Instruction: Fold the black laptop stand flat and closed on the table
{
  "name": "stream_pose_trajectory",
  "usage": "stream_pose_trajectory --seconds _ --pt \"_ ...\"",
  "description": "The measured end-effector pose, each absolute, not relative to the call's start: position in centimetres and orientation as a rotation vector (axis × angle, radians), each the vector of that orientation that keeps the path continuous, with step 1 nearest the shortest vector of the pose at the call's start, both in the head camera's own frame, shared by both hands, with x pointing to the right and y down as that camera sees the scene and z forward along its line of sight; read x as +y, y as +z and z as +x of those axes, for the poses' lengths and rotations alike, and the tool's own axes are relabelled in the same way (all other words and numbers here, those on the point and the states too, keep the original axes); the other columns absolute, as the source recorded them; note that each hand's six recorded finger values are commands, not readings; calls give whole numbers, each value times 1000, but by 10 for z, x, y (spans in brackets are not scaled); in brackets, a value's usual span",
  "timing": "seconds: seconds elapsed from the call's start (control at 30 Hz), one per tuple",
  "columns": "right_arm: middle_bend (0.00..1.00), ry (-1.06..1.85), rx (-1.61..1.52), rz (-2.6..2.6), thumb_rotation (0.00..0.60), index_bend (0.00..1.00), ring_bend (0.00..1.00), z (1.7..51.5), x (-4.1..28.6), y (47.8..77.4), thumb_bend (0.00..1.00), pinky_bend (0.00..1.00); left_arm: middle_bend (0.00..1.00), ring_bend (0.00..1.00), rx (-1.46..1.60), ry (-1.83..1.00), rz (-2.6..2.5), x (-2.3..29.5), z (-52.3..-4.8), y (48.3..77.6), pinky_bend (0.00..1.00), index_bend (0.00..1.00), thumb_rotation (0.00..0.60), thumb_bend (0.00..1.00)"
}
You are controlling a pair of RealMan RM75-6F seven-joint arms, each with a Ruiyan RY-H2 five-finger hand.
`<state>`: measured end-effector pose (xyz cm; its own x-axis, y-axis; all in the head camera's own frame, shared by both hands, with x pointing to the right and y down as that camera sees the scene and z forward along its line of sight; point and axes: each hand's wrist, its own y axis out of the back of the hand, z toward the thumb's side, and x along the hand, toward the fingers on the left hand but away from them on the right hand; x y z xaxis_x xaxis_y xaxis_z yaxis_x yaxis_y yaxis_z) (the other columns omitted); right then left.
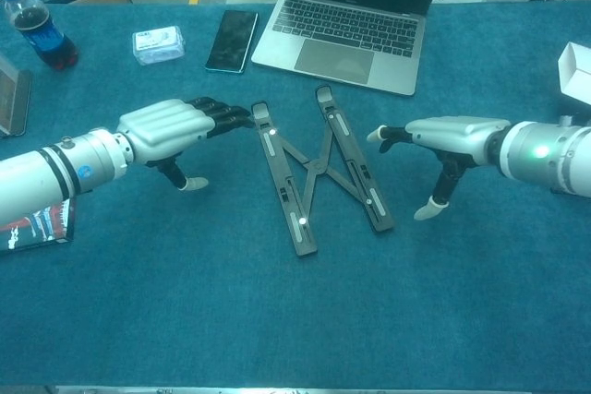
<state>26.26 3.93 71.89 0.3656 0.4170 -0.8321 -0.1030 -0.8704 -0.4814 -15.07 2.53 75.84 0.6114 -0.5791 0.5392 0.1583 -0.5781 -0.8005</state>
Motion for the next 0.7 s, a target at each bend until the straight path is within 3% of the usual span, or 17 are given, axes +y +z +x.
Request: stream_pose_trajectory --seconds 0.7 --pt "133 1535 -278 -2164 600 0 0 260 48 733 0 91 0 0 382 -1020 -2058 30 -125 770 0 0 600 280"
